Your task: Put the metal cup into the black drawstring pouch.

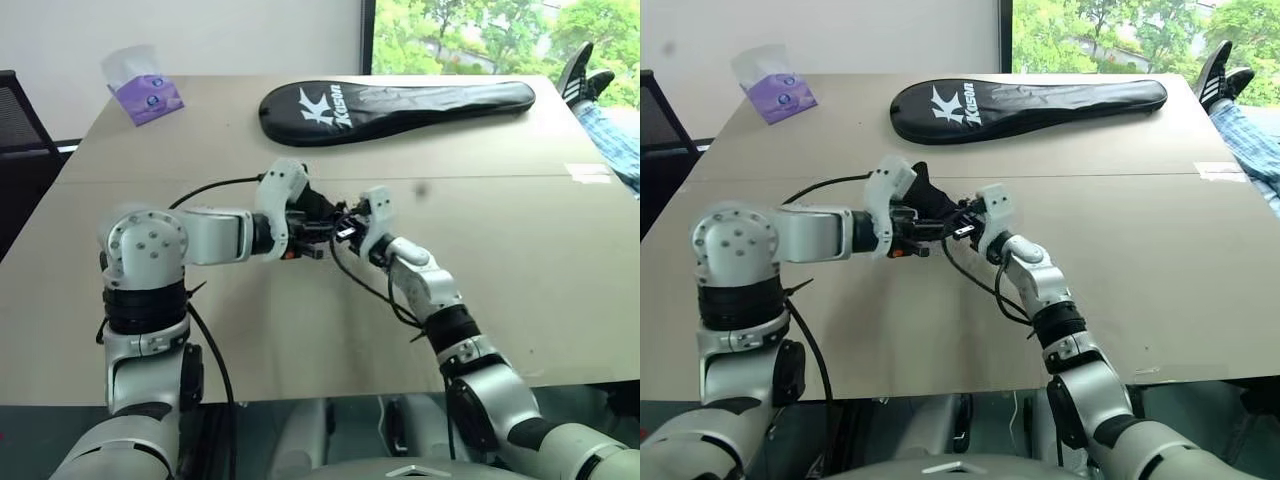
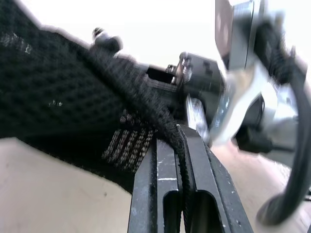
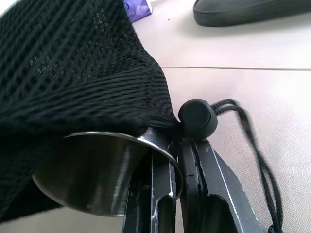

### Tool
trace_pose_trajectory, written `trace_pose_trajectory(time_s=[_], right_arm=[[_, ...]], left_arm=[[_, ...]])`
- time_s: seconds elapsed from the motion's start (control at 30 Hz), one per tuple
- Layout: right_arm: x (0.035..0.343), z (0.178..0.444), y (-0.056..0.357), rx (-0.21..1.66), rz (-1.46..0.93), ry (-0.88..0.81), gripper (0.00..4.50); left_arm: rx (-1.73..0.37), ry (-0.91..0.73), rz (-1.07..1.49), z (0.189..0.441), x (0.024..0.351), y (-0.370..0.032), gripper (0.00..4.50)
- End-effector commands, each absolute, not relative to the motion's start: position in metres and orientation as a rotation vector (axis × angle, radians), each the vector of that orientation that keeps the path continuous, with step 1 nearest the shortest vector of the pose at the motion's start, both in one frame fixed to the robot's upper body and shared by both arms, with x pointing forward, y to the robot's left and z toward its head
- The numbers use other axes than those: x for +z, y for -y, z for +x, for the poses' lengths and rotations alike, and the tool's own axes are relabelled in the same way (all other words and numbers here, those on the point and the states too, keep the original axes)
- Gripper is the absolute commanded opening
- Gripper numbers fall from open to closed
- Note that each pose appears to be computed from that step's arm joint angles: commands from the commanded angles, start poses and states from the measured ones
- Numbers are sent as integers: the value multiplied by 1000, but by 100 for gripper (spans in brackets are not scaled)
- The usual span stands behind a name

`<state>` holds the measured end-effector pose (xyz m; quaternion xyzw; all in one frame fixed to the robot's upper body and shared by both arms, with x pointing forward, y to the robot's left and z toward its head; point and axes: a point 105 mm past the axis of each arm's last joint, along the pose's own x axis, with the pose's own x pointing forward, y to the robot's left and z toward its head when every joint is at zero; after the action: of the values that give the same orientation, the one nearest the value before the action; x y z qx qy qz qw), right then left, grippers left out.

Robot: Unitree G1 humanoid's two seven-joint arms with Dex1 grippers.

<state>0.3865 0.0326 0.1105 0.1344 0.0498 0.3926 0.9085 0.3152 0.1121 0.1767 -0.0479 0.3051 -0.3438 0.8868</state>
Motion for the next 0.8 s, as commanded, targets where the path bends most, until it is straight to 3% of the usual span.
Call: trace_pose_trajectory(time_s=[0.03, 0.13, 0.27, 0.37, 0.63, 0.73, 0.8], right_arm=[[132, 390, -60, 803, 94, 21, 19], [130, 393, -61, 777, -51, 76, 19], [146, 397, -64, 766, 264, 34, 19], [135, 394, -70, 797, -133, 97, 19], [142, 393, -74, 837, -116, 86, 19], [143, 391, -71, 865, -130, 77, 108], [147, 392, -65, 854, -150, 83, 194]], left_arm=[[-878, -585, -89, 294, 190, -90, 0], [-867, -590, -89, 292, 188, -92, 0], [-858, -603, -95, 290, 183, -94, 0], [-876, -587, -95, 286, 185, -90, 0], [-908, -469, -267, 286, 196, -88, 0], [-887, -446, -308, 288, 195, -93, 0], [-868, -427, -345, 291, 194, -97, 0]])
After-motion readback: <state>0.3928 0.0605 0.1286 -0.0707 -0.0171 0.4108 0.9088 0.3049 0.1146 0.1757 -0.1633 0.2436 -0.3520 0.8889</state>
